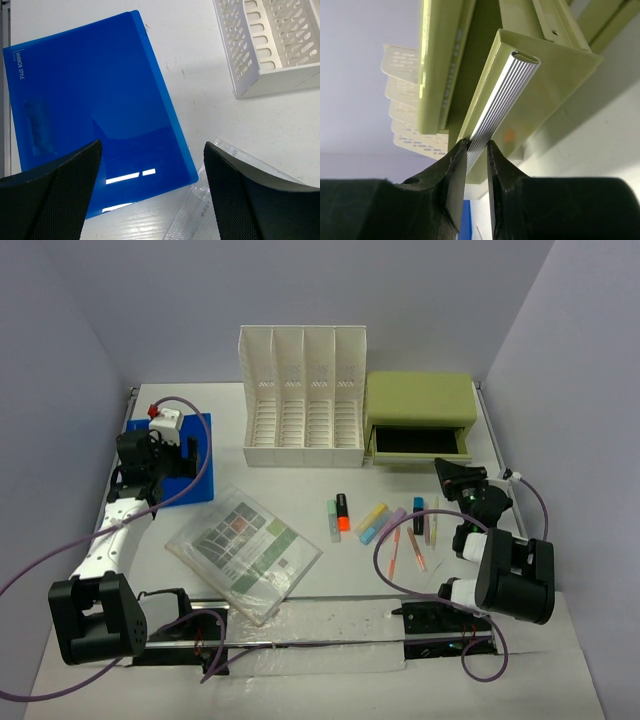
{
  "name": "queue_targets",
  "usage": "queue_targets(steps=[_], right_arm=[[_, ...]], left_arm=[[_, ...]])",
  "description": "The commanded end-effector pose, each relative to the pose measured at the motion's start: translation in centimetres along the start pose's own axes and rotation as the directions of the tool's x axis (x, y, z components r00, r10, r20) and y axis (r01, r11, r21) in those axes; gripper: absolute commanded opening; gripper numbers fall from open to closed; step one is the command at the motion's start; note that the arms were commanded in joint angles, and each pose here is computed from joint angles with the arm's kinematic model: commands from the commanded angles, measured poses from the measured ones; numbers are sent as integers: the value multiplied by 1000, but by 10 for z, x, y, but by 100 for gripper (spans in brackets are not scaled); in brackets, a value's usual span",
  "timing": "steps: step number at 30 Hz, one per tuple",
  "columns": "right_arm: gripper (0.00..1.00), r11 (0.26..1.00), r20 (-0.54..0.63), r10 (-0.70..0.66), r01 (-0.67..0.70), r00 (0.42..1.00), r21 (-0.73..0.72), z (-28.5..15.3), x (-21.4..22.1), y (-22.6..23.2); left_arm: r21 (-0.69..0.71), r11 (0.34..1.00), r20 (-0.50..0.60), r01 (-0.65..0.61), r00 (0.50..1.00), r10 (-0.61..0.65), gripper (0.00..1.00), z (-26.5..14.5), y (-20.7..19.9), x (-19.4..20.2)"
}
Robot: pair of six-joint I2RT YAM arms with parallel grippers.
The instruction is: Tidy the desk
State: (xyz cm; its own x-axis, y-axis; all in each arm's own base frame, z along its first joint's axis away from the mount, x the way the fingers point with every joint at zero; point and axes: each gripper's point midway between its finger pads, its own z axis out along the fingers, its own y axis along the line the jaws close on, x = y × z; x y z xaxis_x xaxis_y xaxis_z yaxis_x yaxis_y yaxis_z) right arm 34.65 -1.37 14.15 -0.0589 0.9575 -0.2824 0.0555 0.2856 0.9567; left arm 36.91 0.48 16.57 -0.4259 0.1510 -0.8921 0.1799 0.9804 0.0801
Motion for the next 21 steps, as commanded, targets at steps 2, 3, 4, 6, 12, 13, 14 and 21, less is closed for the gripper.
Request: queue_targets(steps=[2,3,4,6,12,13,14,21], right_arm=[[13,997,4,-70,70,998,-36,-9,-1,9],[15,997,4,-76,76,997,-32,-10,-1,9],[15,997,2,-73,73,997,-23,-10,-1,7],[18,996,2,-89,89,996,-18,-12,-1,7],[37,986,22,-161,161,987,34,-20,-6,7],[42,980,37,-197,195,980,47,-20,-11,9],[48,973,32,-218,215,975,78,-22,-12,7],[66,869,-46,-465,466,884,165,-37,-6,18]], left_arm=[[-14,1000,54,-18,998,19,89,-7,4,-15],[-13,1000,54,-18,998,19,89,-7,4,-15],[-13,1000,54,-18,998,19,89,-7,4,-15],[-12,1000,58,-19,998,20,89,-8,3,-16],[-13,1000,61,-21,998,22,89,-9,4,-17],[-14,1000,62,-21,998,22,89,-9,4,-17],[-13,1000,63,-22,998,23,89,-9,4,-17],[-17,1000,56,-23,998,24,89,-8,4,-16]])
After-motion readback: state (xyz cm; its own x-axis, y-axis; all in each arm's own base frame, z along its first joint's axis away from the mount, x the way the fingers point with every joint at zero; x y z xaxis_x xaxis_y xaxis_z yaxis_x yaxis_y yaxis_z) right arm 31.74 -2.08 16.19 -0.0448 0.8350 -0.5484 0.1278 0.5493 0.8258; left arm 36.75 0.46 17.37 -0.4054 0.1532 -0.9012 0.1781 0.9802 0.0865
